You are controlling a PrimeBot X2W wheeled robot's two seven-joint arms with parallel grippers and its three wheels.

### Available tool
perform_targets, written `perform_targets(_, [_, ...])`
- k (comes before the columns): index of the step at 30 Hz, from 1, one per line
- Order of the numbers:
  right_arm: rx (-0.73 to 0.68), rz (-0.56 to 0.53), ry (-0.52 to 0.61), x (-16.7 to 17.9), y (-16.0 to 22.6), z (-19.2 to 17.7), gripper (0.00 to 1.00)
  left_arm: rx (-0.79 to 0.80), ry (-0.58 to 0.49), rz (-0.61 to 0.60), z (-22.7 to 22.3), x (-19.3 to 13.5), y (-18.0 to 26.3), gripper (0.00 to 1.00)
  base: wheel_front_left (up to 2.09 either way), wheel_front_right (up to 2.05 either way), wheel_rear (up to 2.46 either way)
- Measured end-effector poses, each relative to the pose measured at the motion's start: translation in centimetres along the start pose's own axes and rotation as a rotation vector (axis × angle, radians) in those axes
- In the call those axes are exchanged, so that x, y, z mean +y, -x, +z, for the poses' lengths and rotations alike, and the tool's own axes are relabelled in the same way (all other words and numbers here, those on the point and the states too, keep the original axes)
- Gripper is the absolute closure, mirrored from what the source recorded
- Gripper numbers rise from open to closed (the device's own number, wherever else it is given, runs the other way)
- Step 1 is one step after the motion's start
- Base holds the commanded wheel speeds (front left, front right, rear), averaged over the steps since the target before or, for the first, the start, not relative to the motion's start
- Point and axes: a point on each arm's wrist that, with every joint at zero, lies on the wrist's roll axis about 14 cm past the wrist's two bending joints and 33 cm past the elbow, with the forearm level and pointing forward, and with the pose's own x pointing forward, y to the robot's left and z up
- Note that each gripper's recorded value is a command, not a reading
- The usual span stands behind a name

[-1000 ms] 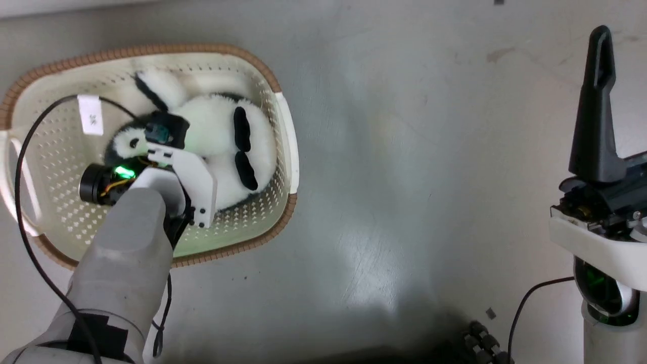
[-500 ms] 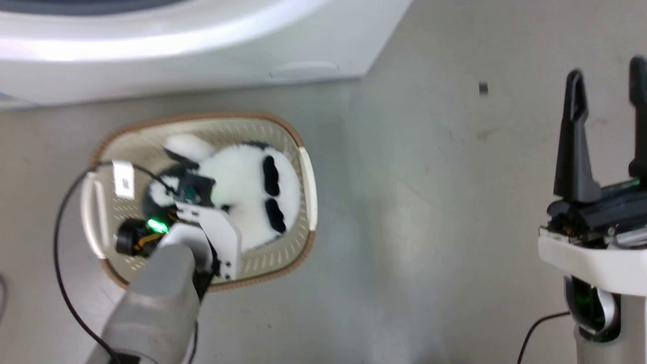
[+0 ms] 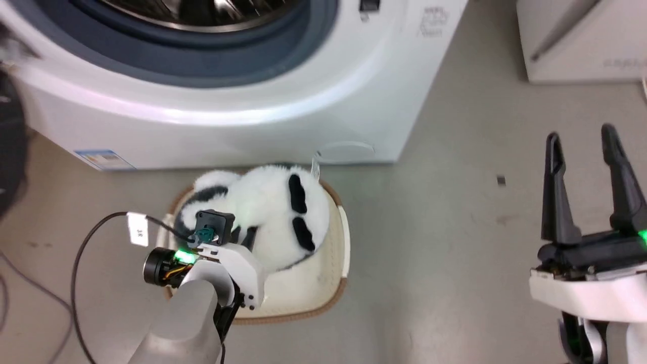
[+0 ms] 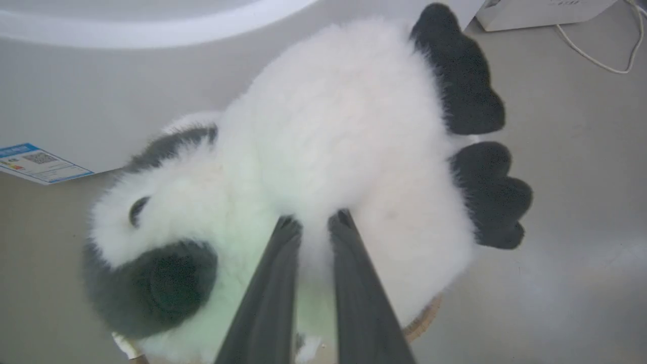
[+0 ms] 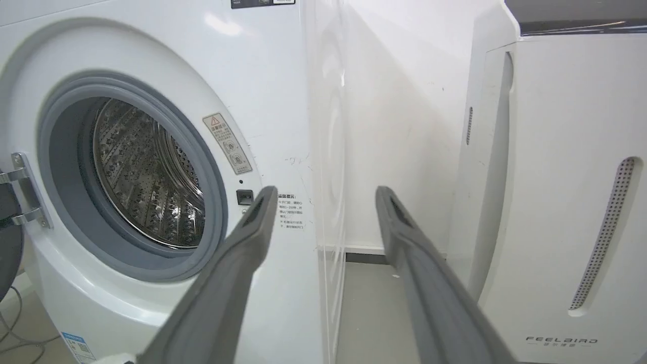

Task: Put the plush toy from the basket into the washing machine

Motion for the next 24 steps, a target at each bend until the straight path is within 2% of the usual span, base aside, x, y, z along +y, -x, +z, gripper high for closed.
perform_targets(12, [-0.064,0.054,-0.012,2.2,1.2,3.4,0.0,-0.355,0.01,0.111,8.2,1.7,6.3,1.0,0.0,0.0,0.0])
perform_targets(14, [-0.067,0.059,-0.014,2.5,1.4,3.6,0.0,-0.457,-0.005,0.144,11.1,2.3,7.6,1.0,0.0,0.0,0.0])
perform_targets(24, [-0.029,0.047,-0.013,1.9,1.1,2.0,0.0,-0.557,-0.019,0.189,14.9,3.6,6.8,1.0,0.0,0.0,0.0])
